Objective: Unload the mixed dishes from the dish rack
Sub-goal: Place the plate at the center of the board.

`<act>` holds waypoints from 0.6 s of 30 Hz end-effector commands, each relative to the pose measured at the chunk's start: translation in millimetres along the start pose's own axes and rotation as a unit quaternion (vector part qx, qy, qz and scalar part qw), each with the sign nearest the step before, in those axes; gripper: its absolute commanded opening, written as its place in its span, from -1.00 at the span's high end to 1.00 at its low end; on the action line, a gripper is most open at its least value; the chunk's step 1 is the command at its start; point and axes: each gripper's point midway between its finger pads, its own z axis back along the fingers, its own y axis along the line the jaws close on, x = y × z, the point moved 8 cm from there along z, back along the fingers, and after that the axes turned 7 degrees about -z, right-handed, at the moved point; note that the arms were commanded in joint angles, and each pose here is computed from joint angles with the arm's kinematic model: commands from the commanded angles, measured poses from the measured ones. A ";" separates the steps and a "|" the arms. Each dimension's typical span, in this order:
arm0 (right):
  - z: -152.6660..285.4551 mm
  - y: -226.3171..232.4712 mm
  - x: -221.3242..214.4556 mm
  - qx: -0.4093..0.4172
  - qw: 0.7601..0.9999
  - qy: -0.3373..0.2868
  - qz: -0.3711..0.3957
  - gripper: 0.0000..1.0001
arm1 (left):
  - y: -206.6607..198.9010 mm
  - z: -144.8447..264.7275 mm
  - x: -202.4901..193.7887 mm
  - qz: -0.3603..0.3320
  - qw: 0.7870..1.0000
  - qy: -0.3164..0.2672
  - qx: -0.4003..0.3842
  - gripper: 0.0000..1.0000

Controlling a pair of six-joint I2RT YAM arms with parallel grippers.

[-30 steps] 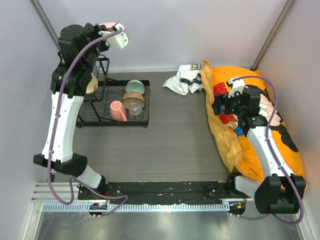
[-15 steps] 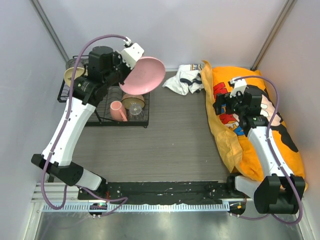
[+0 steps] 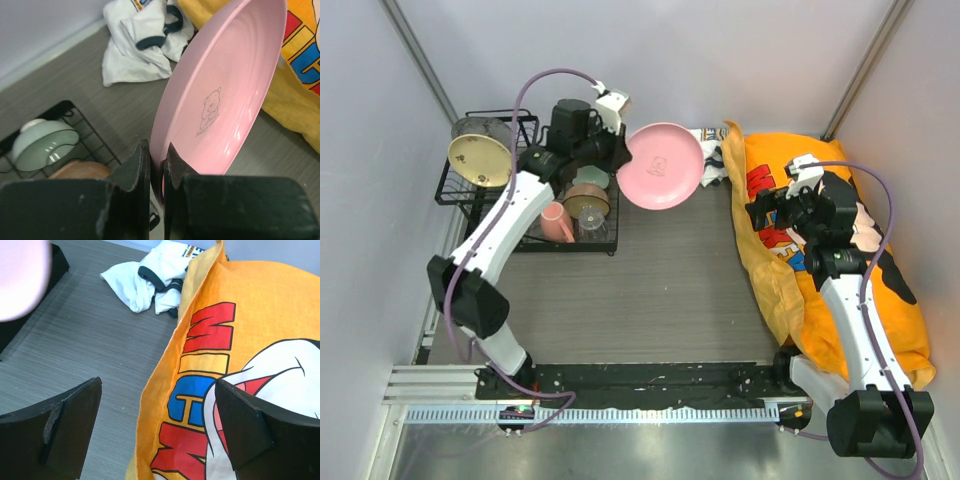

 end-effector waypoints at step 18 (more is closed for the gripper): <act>-0.1 -0.9 6.8 0.009 0.999 -0.029 0.015 -0.99 | 1.2 -154.5 -56.5 0.201 0.975 0.038 -0.084 1.00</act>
